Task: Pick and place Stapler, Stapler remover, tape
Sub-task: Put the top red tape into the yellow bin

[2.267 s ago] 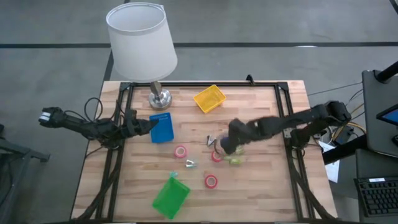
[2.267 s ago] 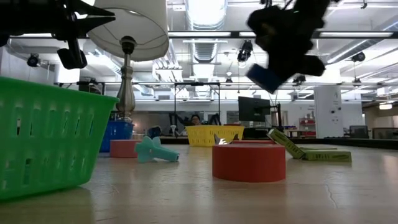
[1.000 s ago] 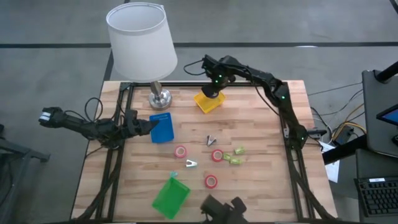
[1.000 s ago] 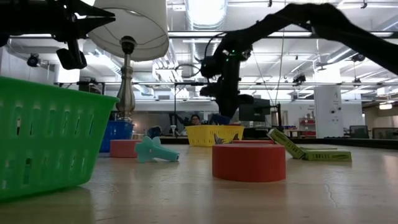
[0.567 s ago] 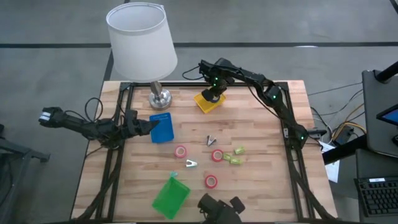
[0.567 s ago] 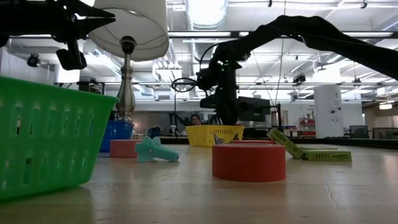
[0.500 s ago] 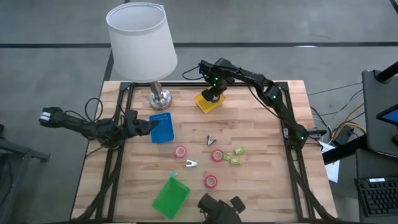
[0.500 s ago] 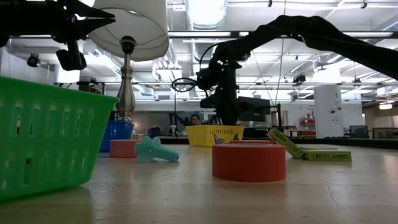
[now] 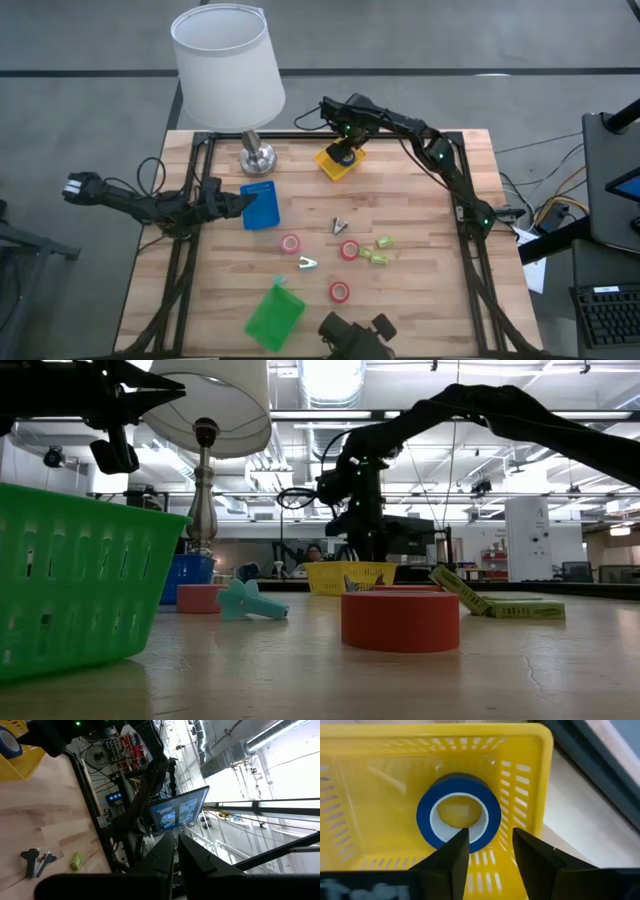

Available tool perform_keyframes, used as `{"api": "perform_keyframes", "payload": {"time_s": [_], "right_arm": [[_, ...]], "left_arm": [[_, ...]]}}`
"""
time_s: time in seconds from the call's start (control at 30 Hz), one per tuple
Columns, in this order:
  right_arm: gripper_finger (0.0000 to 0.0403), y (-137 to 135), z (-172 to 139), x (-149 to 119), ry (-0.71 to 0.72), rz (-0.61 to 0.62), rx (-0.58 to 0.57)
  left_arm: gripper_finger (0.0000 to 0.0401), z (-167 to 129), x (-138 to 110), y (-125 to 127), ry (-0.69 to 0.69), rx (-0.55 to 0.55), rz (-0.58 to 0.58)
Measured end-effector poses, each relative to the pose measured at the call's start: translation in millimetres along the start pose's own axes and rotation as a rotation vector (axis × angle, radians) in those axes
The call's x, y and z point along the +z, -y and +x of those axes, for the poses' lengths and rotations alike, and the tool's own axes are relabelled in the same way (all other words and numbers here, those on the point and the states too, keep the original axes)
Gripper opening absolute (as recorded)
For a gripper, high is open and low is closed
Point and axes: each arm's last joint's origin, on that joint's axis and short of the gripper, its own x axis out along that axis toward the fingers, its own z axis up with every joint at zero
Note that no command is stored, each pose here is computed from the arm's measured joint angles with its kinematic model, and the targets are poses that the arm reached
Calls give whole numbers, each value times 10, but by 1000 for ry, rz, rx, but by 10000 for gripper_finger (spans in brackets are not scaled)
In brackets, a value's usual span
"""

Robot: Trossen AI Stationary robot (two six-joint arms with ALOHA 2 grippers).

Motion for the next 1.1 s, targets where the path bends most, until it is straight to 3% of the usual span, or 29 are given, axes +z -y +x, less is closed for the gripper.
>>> {"api": "perform_keyframes", "payload": {"time_s": [0.17,0.37,0.67,0.87,1.1], "right_arm": [[155,-1,-291,-71,59,-31,5],[144,-194,-677,-267,132,-122,30],[134,-729,-1115,-790,174,-303,75],[141,-1157,-1211,-1186,125,-455,135],[148,-1548,-1003,-1605,22,-592,180]], "left_arm": [[28,0,-1,0,-2,-1,1],[28,0,-1,1,-6,-3,0],[28,0,-3,2,-13,-6,-1],[28,-1,-10,5,-35,-15,-1],[28,-1,-14,7,-50,-22,-1]]}}
